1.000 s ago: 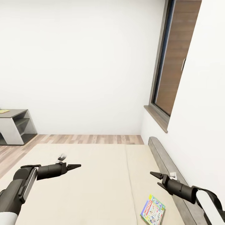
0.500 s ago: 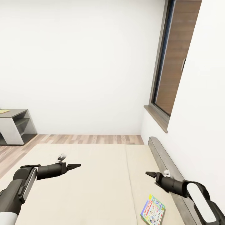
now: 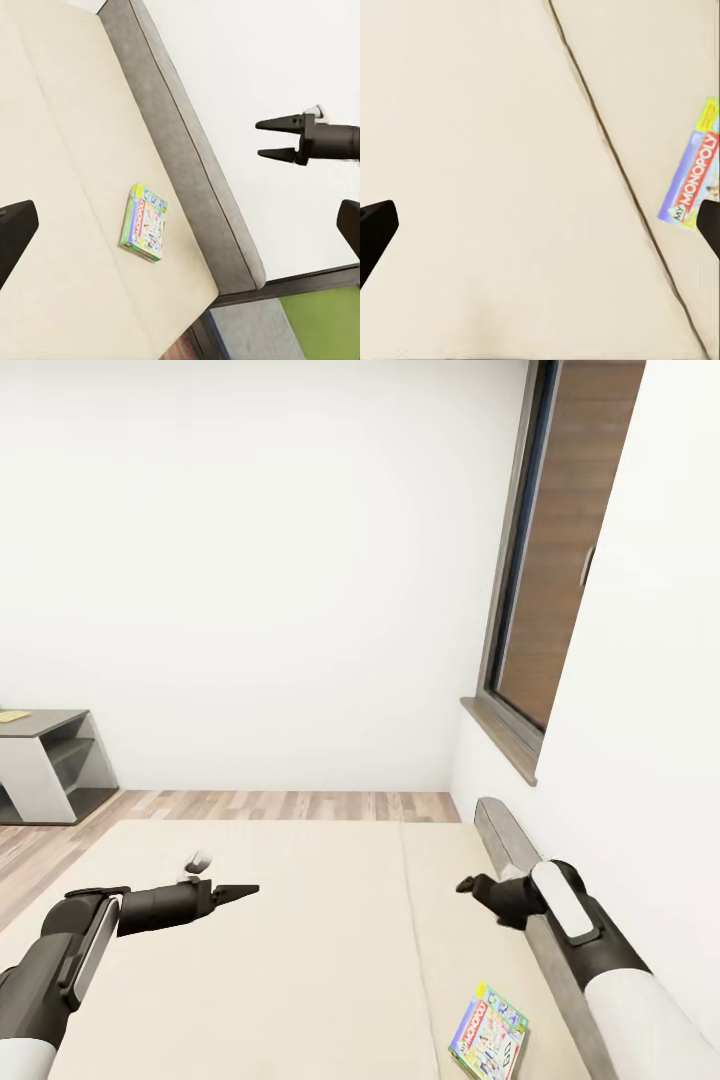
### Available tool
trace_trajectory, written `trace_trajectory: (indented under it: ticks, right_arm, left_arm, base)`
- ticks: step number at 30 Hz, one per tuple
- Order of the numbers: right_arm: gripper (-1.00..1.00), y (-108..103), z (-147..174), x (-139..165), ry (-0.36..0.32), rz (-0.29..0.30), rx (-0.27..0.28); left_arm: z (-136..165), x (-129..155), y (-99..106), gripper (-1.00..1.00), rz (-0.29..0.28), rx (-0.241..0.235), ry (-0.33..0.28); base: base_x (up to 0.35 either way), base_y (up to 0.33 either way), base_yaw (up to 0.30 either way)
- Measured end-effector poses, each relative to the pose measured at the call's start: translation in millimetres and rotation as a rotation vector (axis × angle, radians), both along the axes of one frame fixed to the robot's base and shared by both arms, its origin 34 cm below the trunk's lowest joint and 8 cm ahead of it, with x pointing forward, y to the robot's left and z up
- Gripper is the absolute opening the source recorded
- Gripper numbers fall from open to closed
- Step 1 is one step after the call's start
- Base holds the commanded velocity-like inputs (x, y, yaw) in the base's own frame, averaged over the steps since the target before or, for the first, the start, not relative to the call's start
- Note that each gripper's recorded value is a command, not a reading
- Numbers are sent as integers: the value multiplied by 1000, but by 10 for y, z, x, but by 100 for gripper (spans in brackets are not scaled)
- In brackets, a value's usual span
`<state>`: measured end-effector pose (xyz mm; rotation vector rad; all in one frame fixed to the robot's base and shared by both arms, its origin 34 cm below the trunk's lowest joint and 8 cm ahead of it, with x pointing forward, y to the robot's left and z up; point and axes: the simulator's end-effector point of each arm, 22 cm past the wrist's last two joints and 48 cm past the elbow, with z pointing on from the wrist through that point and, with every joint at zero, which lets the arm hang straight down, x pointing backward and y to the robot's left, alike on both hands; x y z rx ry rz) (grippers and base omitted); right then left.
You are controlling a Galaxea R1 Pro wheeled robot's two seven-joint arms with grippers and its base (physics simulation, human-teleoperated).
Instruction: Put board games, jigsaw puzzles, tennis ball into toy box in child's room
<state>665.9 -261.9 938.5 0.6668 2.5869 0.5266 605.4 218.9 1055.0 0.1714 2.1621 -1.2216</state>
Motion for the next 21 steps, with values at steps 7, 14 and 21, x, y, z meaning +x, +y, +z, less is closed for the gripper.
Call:
trace_trajectory:
  ticks: [7, 14, 21]
  right_arm:
    - [100, -220, -202, 99, 98, -68, -81]
    - [100, -500, -305, 79, 125, -68, -223]
    - [100, -527, -298, 97, 117, -59, -239]
  left_arm:
    - [-1, -1, 2, 100, 0, 0, 0]
    - [80, -21, 34, 100, -9, -27, -10]
    - [415, -223, 47, 100, -111, -148, -53]
  base:
    - [0, 0, 0]
    - [0, 0, 0]
    - [0, 0, 0]
